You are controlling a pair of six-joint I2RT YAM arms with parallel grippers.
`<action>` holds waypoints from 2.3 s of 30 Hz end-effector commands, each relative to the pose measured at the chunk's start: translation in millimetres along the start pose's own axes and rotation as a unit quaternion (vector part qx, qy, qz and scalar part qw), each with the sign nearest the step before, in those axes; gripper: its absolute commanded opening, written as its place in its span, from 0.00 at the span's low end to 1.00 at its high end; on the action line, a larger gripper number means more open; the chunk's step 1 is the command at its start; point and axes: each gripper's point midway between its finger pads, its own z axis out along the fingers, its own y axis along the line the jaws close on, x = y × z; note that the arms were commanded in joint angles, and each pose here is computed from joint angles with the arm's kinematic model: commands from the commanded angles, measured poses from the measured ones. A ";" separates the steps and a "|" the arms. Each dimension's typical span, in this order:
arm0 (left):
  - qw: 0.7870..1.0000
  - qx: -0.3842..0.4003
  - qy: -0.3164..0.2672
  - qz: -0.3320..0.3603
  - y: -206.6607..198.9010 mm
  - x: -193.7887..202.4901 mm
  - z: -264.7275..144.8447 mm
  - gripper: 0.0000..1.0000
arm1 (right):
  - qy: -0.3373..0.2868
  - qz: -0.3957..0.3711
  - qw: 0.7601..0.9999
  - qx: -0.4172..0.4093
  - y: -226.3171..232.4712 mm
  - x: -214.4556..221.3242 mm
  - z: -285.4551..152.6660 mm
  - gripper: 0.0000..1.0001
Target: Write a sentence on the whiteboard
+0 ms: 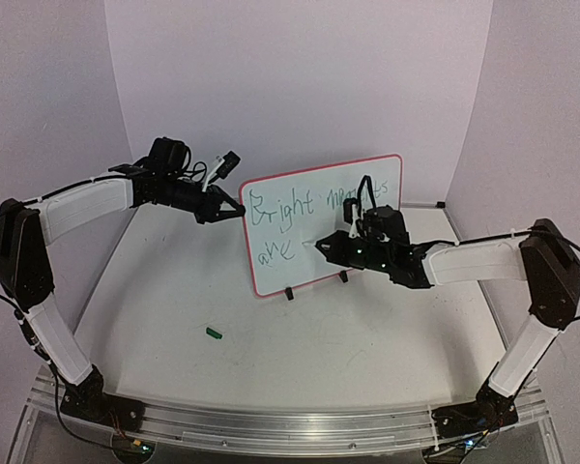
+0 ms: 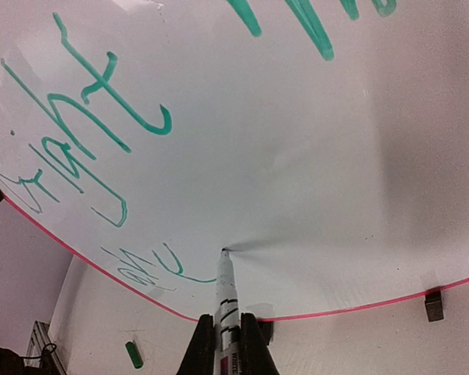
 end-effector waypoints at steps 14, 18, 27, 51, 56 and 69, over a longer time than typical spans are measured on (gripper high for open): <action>0.999 0.024 0.029 -0.017 -11.4 13.4 8.3 0.00 | 0.002 -0.010 0.999 -0.032 12.6 -7.2 15.7 0.00; 0.999 0.023 0.028 -0.016 -11.3 12.9 7.7 0.00 | 0.016 -0.009 1.000 -0.018 2.3 5.0 18.9 0.00; 0.999 0.024 0.029 -0.017 -11.5 13.6 8.5 0.00 | 0.007 -0.008 1.000 0.009 -8.3 3.3 13.0 0.00; 0.999 0.027 0.028 -0.018 -11.9 12.9 8.7 0.00 | -0.072 -0.028 0.997 -0.014 32.0 -66.7 -16.6 0.00; 0.999 0.027 0.028 -0.019 -11.6 13.1 9.0 0.00 | -0.057 -0.025 0.998 -0.012 26.1 -56.8 -9.7 0.00; 0.999 0.026 0.028 -0.017 -11.8 12.7 8.7 0.00 | 0.005 -0.007 1.000 0.004 -2.3 -8.2 7.4 0.00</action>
